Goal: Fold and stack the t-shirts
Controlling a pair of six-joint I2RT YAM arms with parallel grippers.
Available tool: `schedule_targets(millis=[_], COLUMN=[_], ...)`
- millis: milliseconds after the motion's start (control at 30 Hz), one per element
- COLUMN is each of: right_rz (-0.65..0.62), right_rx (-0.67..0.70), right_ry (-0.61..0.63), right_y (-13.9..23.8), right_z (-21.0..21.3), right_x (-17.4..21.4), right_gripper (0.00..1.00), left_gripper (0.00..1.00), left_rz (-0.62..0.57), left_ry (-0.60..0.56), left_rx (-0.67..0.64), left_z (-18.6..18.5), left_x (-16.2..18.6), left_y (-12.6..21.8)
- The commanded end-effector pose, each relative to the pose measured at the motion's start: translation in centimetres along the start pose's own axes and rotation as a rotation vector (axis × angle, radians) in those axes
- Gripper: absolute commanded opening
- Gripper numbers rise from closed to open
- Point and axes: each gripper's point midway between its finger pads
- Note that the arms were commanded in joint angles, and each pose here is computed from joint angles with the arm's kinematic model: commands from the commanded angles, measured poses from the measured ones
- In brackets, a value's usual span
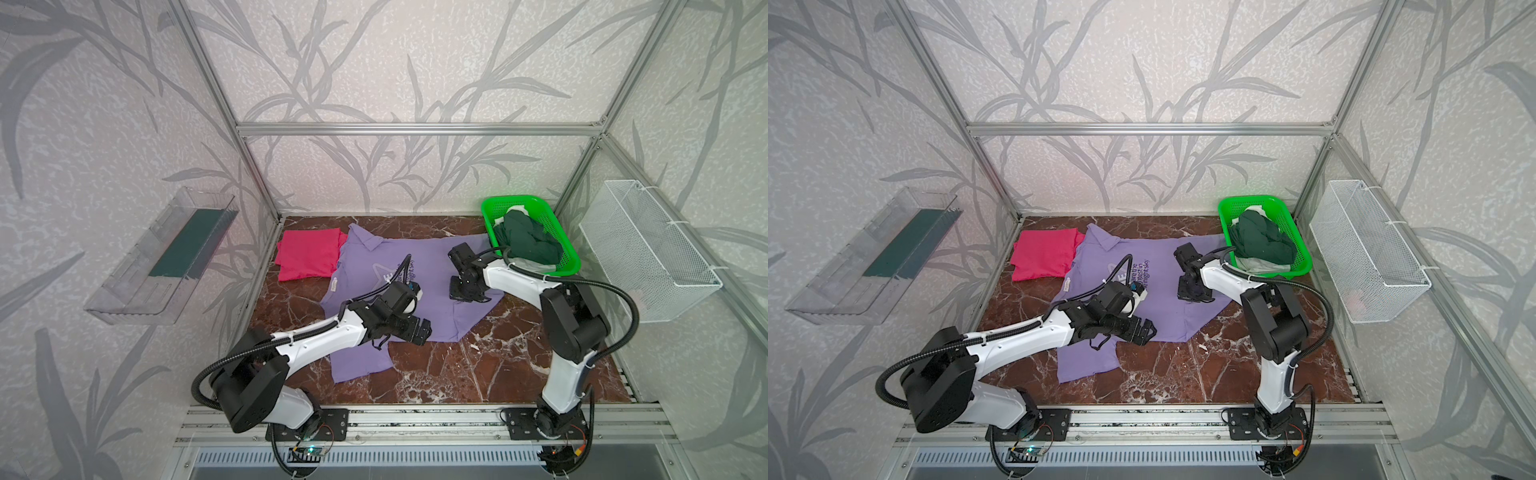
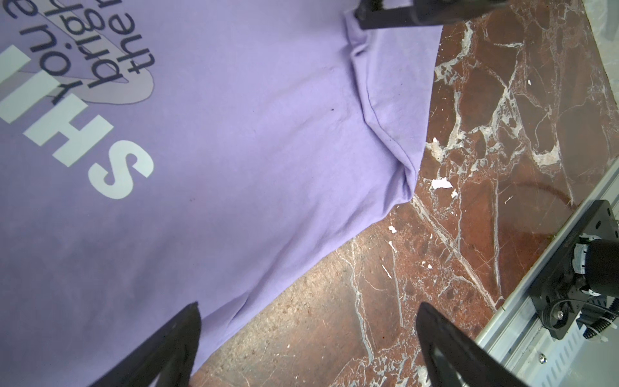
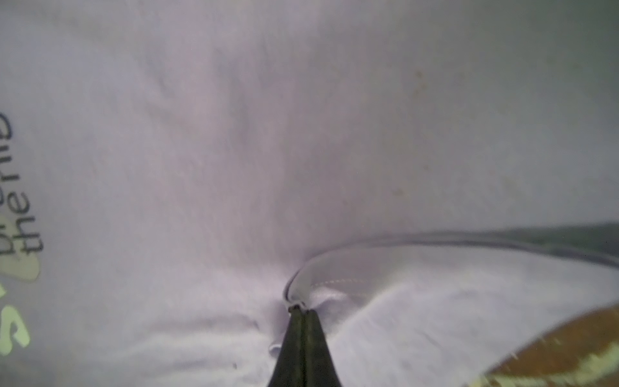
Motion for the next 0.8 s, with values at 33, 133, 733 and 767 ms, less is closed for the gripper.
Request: schedule_targets(millis=[33,133,733,767], right_rz=[-0.064,-0.050,-0.209,-0.204], right_rx=[0.074,0.148,0.112,0.050], right_ry=[-0.078,-0.138,-0.205,-0.174], right_y=[5.4,7.3,14.0,13.4], right_z=[-5.3,-9.9,-15.5,-13.5], right_x=[1.9,5.0,7.5,6.6], right_gripper=[0.00,0.00,0.57,0.57], left_gripper=[0.99,0.99,0.99,0.99], left_rz=[-0.042,-0.076,0.026,0.051], left_ry=[-0.030,-0.048,0.395,0.407], left_rx=[0.039,0.042,-0.588,-0.599], left_z=[-0.8,-1.0,16.0,16.5], left_x=[-0.9,-2.0,1.6,2.3], left_y=[0.6,1.2,6.3,6.1])
Point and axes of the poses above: each gripper's point midway between its finger pads, its own y axis back along the fingers, its own z axis along the line the jaws close on, x = y × z, and after that the axes turned 9 degrees about -y, right-handed
